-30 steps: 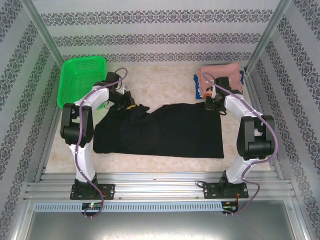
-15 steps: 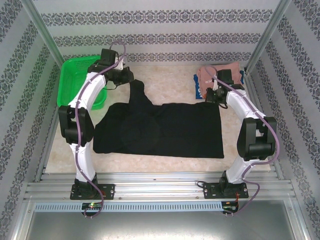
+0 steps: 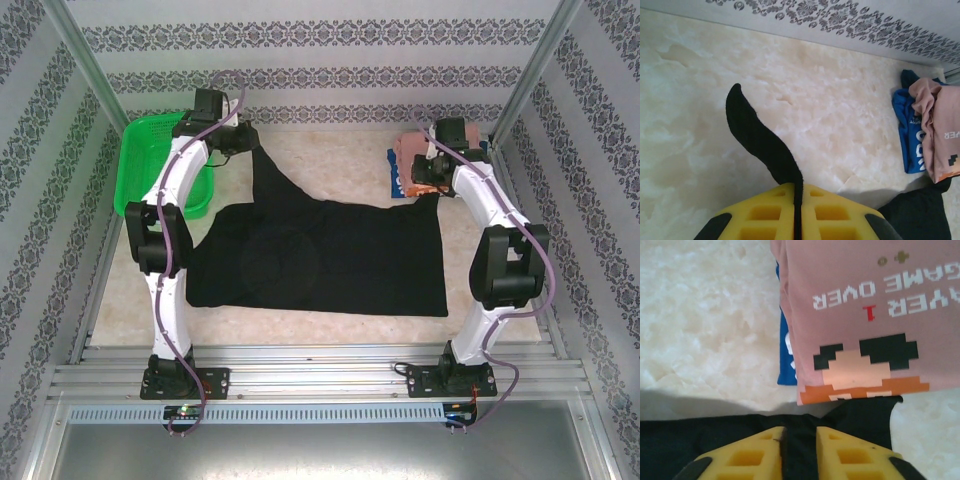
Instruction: Fold and stack the t-shirts
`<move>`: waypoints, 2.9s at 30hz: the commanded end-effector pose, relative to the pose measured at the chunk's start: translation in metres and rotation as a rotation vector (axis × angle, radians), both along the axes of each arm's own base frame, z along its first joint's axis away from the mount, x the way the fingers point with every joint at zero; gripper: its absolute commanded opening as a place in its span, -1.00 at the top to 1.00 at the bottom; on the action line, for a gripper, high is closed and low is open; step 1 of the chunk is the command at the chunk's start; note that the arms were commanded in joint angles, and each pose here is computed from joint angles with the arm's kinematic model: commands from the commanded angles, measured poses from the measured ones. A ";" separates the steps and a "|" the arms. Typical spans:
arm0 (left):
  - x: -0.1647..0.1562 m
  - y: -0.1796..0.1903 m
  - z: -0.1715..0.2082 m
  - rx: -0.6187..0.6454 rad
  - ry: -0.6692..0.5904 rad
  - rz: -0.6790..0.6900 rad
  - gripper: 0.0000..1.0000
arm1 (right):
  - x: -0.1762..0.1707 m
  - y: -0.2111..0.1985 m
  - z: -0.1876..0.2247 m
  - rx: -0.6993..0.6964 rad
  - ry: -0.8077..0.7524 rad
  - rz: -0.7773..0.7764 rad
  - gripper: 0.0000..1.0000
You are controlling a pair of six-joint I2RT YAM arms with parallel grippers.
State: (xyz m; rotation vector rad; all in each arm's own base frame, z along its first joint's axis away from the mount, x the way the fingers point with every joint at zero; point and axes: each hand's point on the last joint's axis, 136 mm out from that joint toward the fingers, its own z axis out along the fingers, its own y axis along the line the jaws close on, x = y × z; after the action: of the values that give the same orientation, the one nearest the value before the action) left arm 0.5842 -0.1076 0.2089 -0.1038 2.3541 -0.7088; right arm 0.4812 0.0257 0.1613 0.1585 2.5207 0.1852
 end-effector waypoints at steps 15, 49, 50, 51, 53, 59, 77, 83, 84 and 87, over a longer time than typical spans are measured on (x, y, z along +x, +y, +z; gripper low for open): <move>0.008 -0.013 0.037 -0.104 -0.102 -0.048 0.79 | -0.015 -0.053 -0.096 -0.105 0.213 -0.050 -0.09; -0.001 -0.011 0.050 -0.082 -0.122 -0.068 0.78 | 0.023 -0.066 -0.121 -0.042 0.267 -0.054 0.70; 0.000 -0.011 0.051 -0.082 -0.125 -0.067 0.78 | 0.024 -0.065 -0.119 -0.037 0.262 -0.055 0.78; 0.001 -0.011 0.050 -0.082 -0.123 -0.065 0.79 | 0.026 -0.064 -0.114 -0.028 0.248 -0.056 0.84; 0.002 -0.010 0.052 -0.084 -0.128 -0.062 0.79 | 0.029 -0.059 -0.099 -0.006 0.198 -0.054 0.93; 0.018 0.003 0.068 -0.110 -0.180 -0.021 0.79 | 0.029 -0.051 -0.060 0.024 0.105 -0.053 1.00; 0.045 0.012 0.079 -0.176 -0.251 -0.040 0.78 | 0.024 -0.056 -0.015 0.049 0.014 -0.087 1.00; 0.035 0.003 0.085 -0.218 -0.262 -0.099 0.78 | 0.016 -0.047 -0.016 0.096 0.002 -0.076 1.00; 0.031 0.000 0.089 -0.235 -0.265 -0.120 0.78 | 0.013 -0.045 -0.015 0.102 0.001 -0.070 1.00; 0.018 0.000 0.093 -0.236 -0.257 -0.136 0.79 | 0.001 -0.042 -0.012 0.112 -0.003 -0.057 1.00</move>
State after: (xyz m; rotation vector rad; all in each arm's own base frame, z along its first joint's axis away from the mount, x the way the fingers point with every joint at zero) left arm 0.6159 -0.1086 0.2575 -0.0292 2.1369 -0.9684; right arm 0.4857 -0.0192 0.1204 0.2829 2.5757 0.2566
